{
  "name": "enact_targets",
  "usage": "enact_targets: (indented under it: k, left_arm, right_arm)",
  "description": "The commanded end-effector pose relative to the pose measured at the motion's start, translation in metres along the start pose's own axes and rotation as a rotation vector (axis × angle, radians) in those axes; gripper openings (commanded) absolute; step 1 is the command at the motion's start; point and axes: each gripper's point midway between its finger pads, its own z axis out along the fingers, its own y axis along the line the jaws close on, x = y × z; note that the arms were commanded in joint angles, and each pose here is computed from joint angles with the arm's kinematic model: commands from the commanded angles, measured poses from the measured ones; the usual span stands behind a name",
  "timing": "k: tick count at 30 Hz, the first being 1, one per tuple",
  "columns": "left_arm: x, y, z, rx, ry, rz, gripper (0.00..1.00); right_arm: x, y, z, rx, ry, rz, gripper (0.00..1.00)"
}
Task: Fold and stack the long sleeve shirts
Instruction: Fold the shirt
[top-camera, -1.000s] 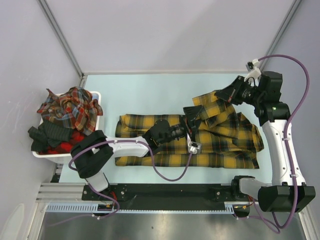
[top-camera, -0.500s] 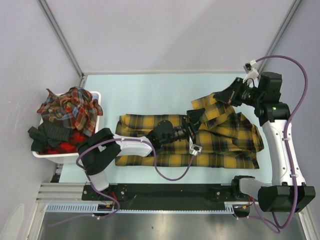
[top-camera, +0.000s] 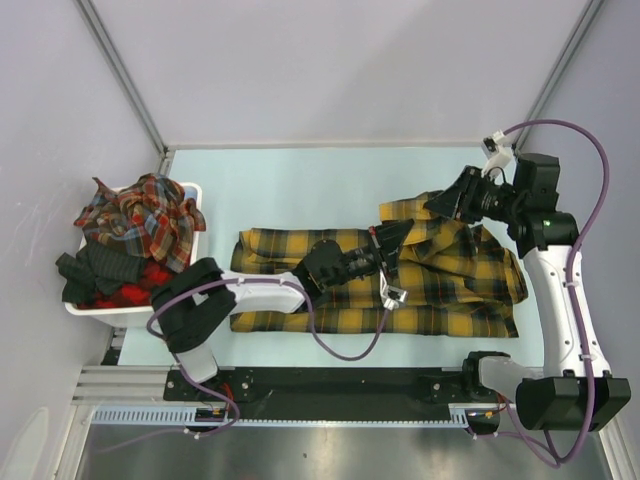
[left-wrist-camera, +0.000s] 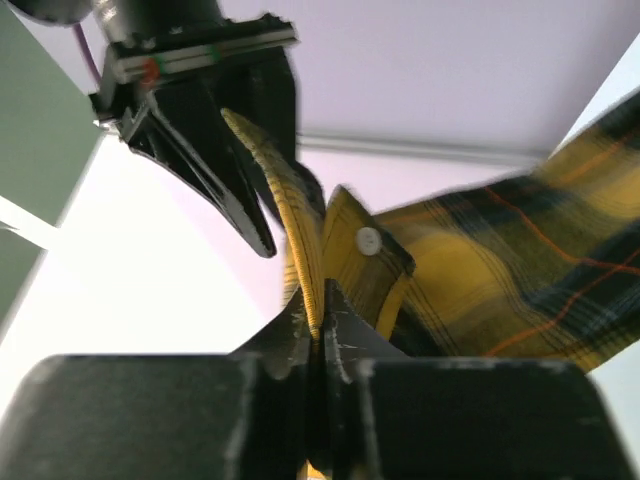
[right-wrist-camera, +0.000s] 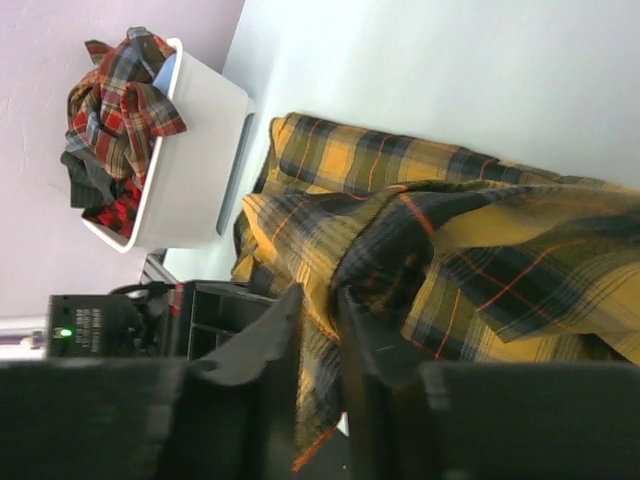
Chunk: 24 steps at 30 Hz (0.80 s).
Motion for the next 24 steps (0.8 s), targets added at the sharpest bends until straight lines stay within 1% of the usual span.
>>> enact_targets:
  k: [1, 2, 3, 4, 5, 6, 7, 8, 9, 10, 11, 12, 13, 14, 15, 16, 17, 18, 20, 21, 24]
  left_arm:
    - [-0.029, 0.067, -0.011, -0.057, -0.113, -0.182, 0.0]
    - [-0.032, 0.08, -0.011, -0.04, -0.128, -0.226, 0.0]
    - [-0.037, 0.06, -0.014, 0.076, -0.136, -0.364, 0.0]
    - [-0.049, 0.08, -0.023, 0.096, -0.201, -0.42, 0.0]
    - [-0.056, 0.091, -0.024, 0.132, -0.24, -0.47, 0.0]
    - [-0.064, 0.072, -0.033, 0.246, -0.234, -0.608, 0.0]
    - [-0.074, 0.082, -0.041, 0.271, -0.278, -0.665, 0.0]
    - [-0.081, 0.079, -0.047, 0.343, -0.276, -0.772, 0.0]
    - [-0.086, 0.082, -0.051, 0.366, -0.288, -0.822, 0.0]
    - [-0.088, 0.084, -0.055, 0.389, -0.292, -0.871, 0.0]
    - [-0.095, 0.094, -0.057, 0.408, -0.31, -0.958, 0.0]
    - [-0.1, 0.093, -0.062, 0.451, -0.322, -1.013, 0.0]
    - [-0.097, 0.105, -0.063, 0.454, -0.336, -1.042, 0.0]
    - [-0.111, 0.098, -0.074, 0.552, -0.396, -1.111, 0.0]
    - [-0.11, 0.1, -0.079, 0.578, -0.418, -1.133, 0.0]
    - [-0.114, 0.105, -0.082, 0.602, -0.45, -1.157, 0.0]
    - [-0.123, 0.103, -0.091, 0.66, -0.502, -1.199, 0.01]
    - [-0.12, 0.104, -0.093, 0.669, -0.499, -1.225, 0.01]
    - [-0.121, 0.104, -0.1, 0.704, -0.519, -1.25, 0.01]
    - [-0.123, 0.109, -0.106, 0.726, -0.559, -1.254, 0.0]
    - [-0.129, 0.124, -0.114, 0.736, -0.586, -1.224, 0.0]
  right_arm:
    - [-0.023, 0.003, -0.018, 0.012, -0.048, -0.122, 0.41]
    - [-0.035, -0.011, -0.028, 0.047, -0.086, -0.125, 0.47]
    - [-0.045, -0.017, -0.034, 0.063, -0.101, -0.135, 0.56]
    - [-0.051, -0.025, -0.041, 0.073, -0.114, -0.162, 0.59]
    - [-0.063, -0.042, -0.053, 0.117, -0.151, -0.17, 0.64]
    - [-0.066, -0.055, -0.058, 0.139, -0.148, -0.163, 0.71]
    - [-0.071, -0.063, -0.062, 0.158, -0.152, -0.208, 0.73]
    - [-0.07, -0.081, -0.066, 0.188, -0.138, -0.203, 0.76]
    - [-0.068, -0.091, -0.066, 0.209, -0.122, -0.215, 0.77]
    - [-0.065, -0.104, -0.066, 0.235, -0.096, -0.267, 0.77]
    - [-0.06, -0.114, -0.066, 0.249, -0.075, -0.272, 0.77]
    - [-0.051, -0.13, -0.066, 0.264, -0.039, -0.249, 0.76]
    - [-0.042, -0.141, -0.066, 0.268, -0.009, -0.267, 0.75]
    - [-0.035, -0.153, -0.068, 0.279, 0.015, -0.251, 0.75]
    - [-0.027, -0.165, -0.067, 0.287, 0.045, -0.232, 0.74]
    - [-0.022, -0.174, -0.066, 0.29, 0.067, -0.248, 0.72]
    - [-0.018, -0.181, -0.066, 0.296, 0.084, -0.234, 0.71]
    - [-0.014, -0.196, -0.063, 0.32, 0.114, -0.21, 0.7]
    - [-0.012, -0.209, -0.062, 0.337, 0.138, -0.21, 0.68]
    - [-0.012, -0.218, -0.062, 0.358, 0.149, -0.202, 0.67]
    - [-0.01, -0.24, -0.054, 0.375, 0.169, -0.141, 0.65]
